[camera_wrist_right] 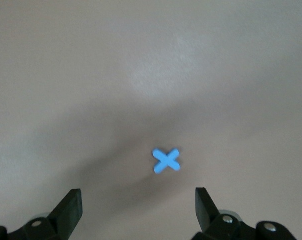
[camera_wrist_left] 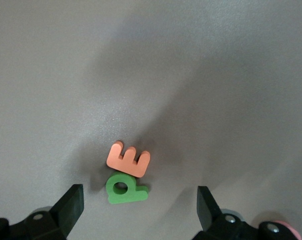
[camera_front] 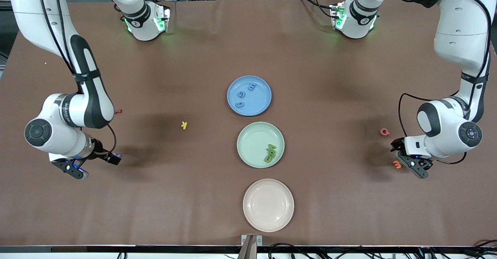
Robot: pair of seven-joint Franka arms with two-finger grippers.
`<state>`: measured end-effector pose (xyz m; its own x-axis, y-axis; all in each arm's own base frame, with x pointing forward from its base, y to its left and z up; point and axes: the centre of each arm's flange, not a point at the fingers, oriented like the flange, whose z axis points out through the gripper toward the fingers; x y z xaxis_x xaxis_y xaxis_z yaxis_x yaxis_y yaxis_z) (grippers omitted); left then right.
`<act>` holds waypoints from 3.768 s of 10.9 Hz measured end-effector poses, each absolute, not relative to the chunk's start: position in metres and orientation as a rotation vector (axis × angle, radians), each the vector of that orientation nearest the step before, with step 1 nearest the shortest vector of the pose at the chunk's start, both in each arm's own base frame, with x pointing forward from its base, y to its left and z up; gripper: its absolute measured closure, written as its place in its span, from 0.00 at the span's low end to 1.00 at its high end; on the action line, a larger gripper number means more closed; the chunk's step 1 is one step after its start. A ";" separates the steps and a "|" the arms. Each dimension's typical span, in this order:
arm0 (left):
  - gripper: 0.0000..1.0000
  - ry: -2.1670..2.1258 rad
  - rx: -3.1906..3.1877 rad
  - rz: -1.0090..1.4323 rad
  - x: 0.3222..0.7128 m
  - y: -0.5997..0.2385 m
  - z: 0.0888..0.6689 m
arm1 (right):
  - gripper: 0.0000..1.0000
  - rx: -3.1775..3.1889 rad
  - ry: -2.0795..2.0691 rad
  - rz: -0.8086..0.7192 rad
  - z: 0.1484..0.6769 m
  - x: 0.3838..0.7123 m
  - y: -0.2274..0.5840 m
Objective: Sort letters by color into matching plates
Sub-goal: 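Lower the right gripper toward the blue x while the left gripper reaches E, then grasp the blue x with the right gripper while the left gripper grasps P, then carry the x toward the blue plate while the left gripper carries P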
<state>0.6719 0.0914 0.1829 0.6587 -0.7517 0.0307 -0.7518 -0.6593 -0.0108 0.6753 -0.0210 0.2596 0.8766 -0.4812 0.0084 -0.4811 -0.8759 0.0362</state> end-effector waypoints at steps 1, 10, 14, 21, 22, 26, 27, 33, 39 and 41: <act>0.00 -1.294 2.858 0.047 0.672 0.092 0.181 | 0.00 3.009 -0.770 0.025 0.253 0.678 -0.021; 0.16 -1.243 2.876 0.055 0.673 0.110 0.172 | 0.00 3.020 -0.712 0.092 0.210 0.666 -0.053; 0.30 -1.247 2.878 0.066 0.676 0.109 0.174 | 0.00 3.025 -0.706 0.125 0.203 0.662 -0.051; 0.37 -1.269 2.869 0.069 0.679 0.099 0.175 | 0.00 3.023 -0.702 0.149 0.184 0.655 -0.052; 0.45 -1.270 2.869 0.072 0.680 0.098 0.176 | 0.03 3.023 -0.701 0.155 0.182 0.655 -0.052; 0.61 -1.272 2.869 0.076 0.681 0.098 0.180 | 0.42 3.028 -0.692 0.155 0.176 0.654 -0.048; 0.62 -1.273 2.868 0.075 0.681 0.097 0.179 | 0.57 3.030 -0.691 0.157 0.176 0.654 -0.047; 0.62 -1.289 2.861 0.078 0.682 0.090 0.180 | 0.66 3.042 -0.632 0.160 0.176 0.654 -0.046; 0.62 -1.140 2.894 0.014 0.685 0.039 0.194 | 0.66 3.122 -0.249 0.124 0.211 0.670 -0.016; 0.62 -1.071 2.907 -0.017 0.684 0.026 0.206 | 0.66 3.155 -0.154 0.128 0.225 0.676 0.013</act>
